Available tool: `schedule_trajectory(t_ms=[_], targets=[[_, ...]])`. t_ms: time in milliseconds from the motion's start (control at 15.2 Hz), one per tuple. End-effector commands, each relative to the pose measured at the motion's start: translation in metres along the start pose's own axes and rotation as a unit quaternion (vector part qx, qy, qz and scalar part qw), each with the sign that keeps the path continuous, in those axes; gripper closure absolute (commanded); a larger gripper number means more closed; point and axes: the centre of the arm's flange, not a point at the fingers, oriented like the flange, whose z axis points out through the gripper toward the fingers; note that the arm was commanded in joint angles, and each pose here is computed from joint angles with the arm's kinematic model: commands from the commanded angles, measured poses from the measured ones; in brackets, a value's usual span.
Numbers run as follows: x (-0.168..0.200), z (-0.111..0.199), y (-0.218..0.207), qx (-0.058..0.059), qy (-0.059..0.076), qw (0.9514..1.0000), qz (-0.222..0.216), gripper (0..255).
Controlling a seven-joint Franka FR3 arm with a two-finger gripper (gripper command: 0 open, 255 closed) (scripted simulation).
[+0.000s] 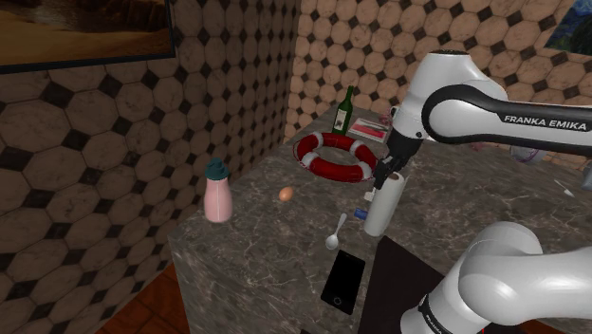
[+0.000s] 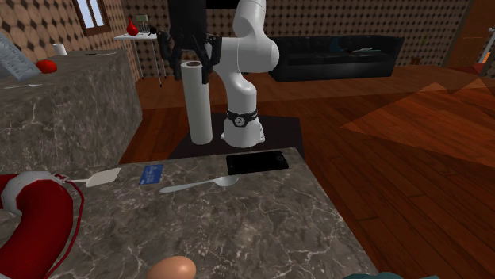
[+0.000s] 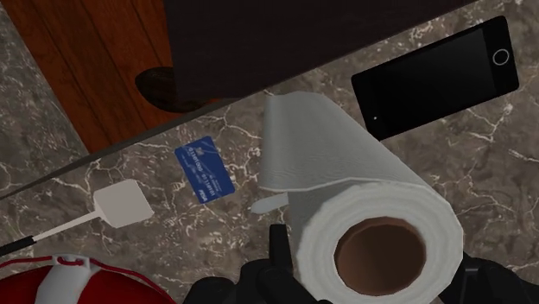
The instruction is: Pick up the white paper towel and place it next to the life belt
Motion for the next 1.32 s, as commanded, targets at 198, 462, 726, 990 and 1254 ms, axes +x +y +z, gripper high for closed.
schedule_trajectory(t_ms=[198, 462, 726, 990, 1254], targets=[[0.002, -0.026, 0.001, 0.0, 0.0, 1.0, 0.0, 255], [0.003, -0.047, 0.003, 0.0, 0.0, 1.0, 0.0, 255], [0.004, -0.068, 0.004, 0.0, 0.0, 1.0, 0.0, 255], [0.005, -0.089, 0.005, 0.0, 0.0, 1.0, 0.0, 255], [0.006, -0.11, 0.006, 0.0, 0.0, 1.0, 0.0, 255]])
